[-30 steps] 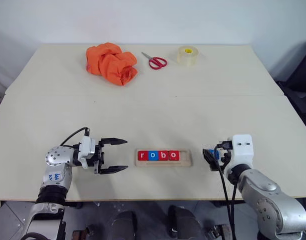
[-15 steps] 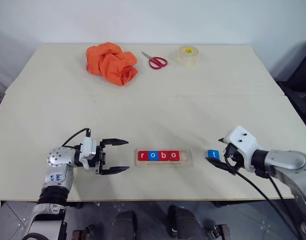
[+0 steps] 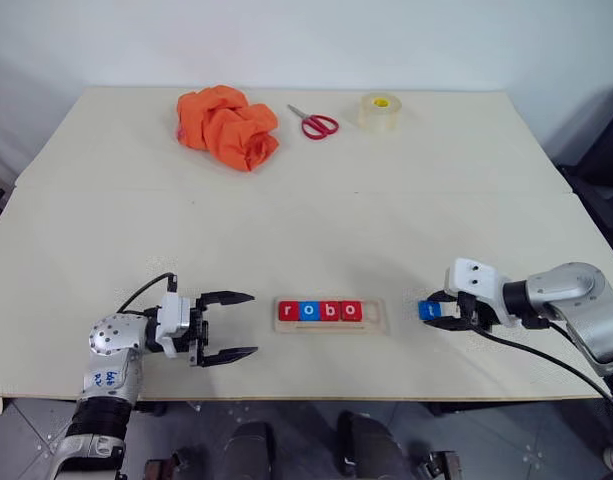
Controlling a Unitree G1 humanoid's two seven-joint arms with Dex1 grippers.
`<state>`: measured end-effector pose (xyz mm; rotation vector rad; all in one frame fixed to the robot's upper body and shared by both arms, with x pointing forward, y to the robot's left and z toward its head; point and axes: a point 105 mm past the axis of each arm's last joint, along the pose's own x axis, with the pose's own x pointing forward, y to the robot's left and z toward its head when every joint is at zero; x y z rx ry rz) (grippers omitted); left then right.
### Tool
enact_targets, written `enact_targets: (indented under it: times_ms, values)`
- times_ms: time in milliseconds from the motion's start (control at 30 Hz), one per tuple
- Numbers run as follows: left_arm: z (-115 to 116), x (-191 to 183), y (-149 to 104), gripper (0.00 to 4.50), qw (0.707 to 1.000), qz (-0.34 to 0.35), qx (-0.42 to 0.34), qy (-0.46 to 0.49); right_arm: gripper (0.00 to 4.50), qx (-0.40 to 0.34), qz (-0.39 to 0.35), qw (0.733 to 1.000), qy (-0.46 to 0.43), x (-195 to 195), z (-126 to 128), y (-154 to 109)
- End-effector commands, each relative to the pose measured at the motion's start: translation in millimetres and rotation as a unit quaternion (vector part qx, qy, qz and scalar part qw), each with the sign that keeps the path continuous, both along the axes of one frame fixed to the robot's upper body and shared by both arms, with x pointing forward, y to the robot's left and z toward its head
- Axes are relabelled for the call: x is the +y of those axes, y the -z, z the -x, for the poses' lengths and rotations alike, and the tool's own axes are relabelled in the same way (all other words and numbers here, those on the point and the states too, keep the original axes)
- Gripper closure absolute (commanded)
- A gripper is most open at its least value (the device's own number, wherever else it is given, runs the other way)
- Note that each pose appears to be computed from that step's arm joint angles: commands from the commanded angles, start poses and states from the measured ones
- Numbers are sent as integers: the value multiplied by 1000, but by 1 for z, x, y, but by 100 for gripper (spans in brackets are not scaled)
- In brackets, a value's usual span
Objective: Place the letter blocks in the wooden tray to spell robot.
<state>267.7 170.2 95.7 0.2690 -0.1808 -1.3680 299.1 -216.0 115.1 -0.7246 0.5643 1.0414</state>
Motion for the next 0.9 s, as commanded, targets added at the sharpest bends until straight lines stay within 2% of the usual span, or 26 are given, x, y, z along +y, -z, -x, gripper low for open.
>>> enact_targets:
  times_ms: [33, 167, 333, 467, 900]
  values:
    - [1, 4, -9, 0, 1000, 7, -18, -7, 305, -26, 19, 999, 11, -6, -5, -10]
    - [-2, 4, -10, 0, 1000, 7, -18, -7, 304, -42, -4, 999, -13, 23, 0, -35]
    - [-6, 1, -11, 0, 1000, 9, -19, -4, 304, -14, -28, 999, -34, 56, 10, -43]
    - [-10, -3, -13, 0, 1000, 12, -25, 1, 304, 11, -17, 998, -54, 81, 13, -34]
    - [-3, 2, -12, 0, 1000, 11, -28, -9, 304, 14, 8, 997, -79, 94, 3, -21]
